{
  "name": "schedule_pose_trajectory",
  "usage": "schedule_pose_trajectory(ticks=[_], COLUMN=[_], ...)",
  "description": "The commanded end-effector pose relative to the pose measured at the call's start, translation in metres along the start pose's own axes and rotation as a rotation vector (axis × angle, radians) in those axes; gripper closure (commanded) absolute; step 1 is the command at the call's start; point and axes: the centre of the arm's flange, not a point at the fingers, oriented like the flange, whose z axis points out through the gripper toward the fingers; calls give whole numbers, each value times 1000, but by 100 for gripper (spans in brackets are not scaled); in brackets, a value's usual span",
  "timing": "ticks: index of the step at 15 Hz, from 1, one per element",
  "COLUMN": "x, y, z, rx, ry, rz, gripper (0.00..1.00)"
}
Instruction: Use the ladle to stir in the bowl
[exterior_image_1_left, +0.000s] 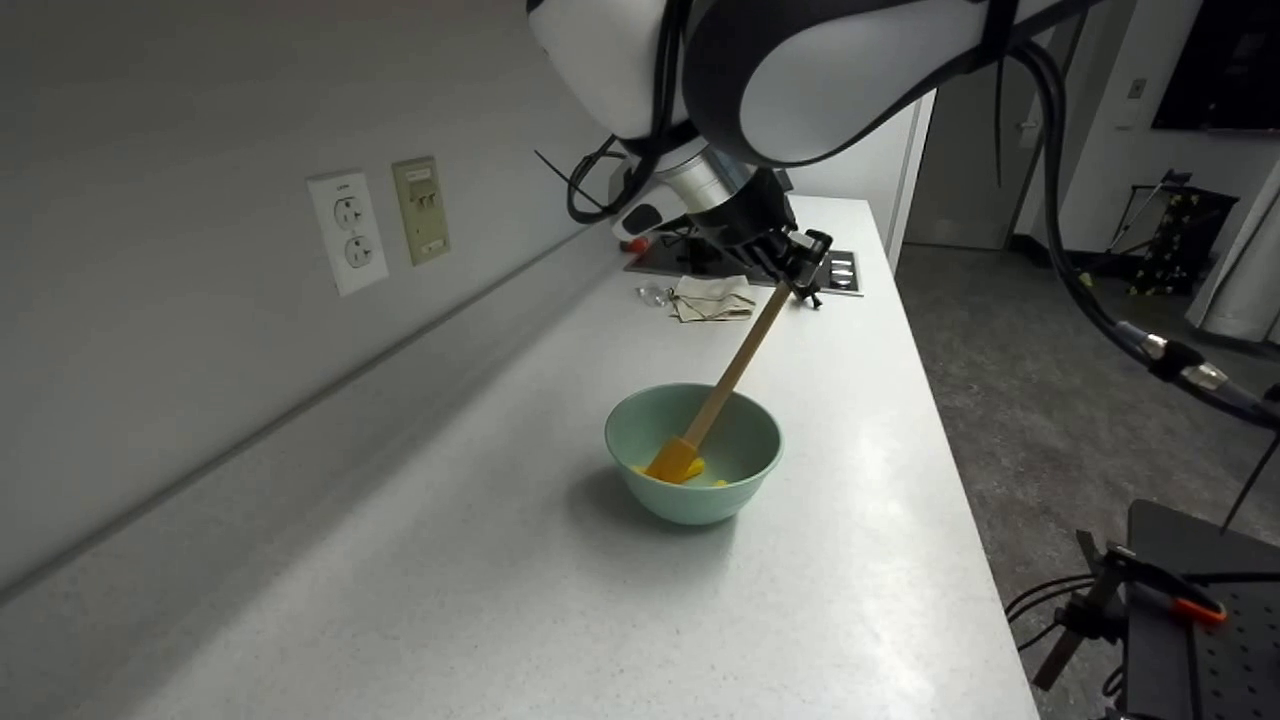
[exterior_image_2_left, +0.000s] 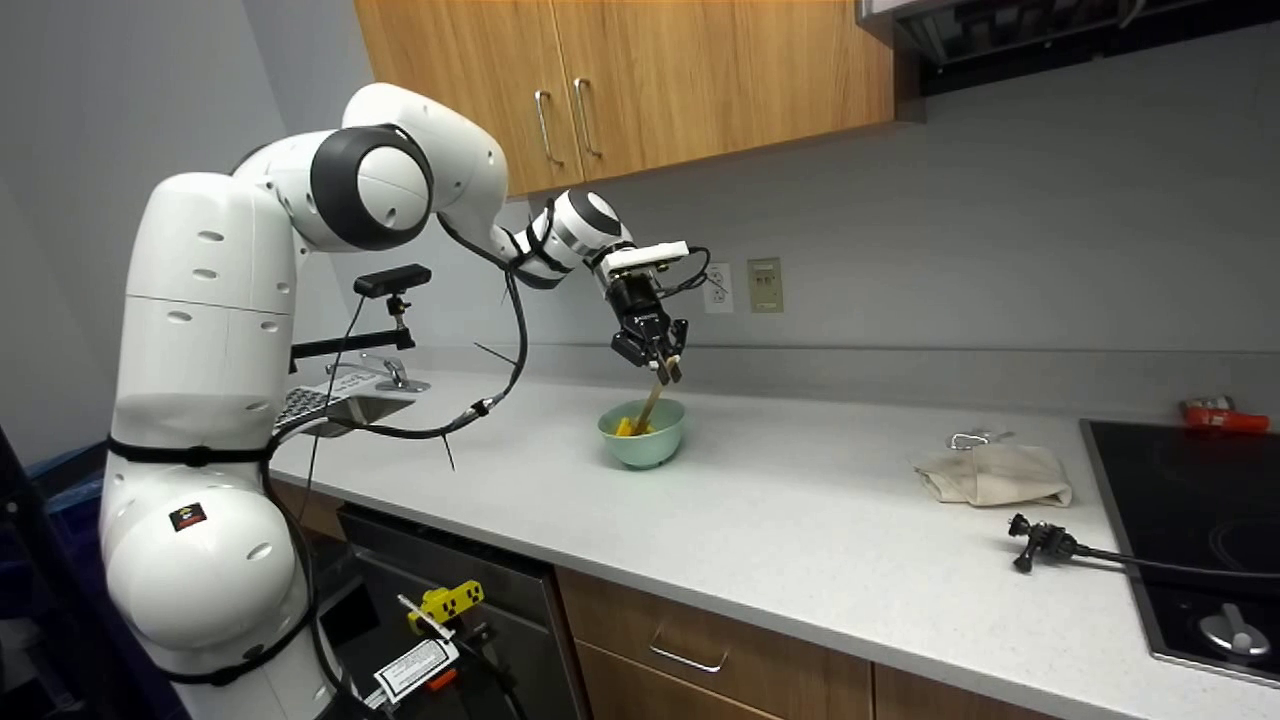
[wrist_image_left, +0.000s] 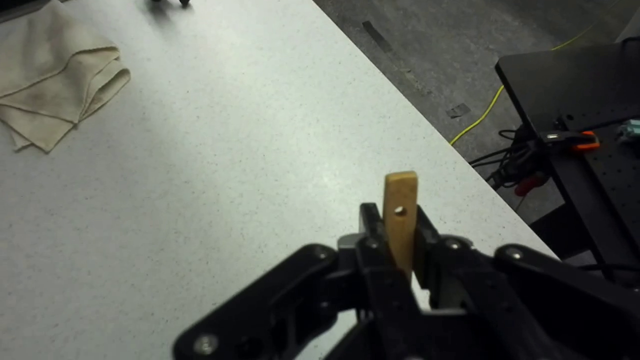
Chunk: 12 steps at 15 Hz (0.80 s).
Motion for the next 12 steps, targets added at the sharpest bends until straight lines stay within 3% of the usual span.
schedule_pose_trajectory(ticks=[1, 8, 12], x=[-15, -37, -29], y=[-7, -14, -7], z=[-1, -2, 5], rx=[12, 54, 82], ry=[8, -122, -147], rz=[-28, 2, -3], gripper=[96, 96, 96])
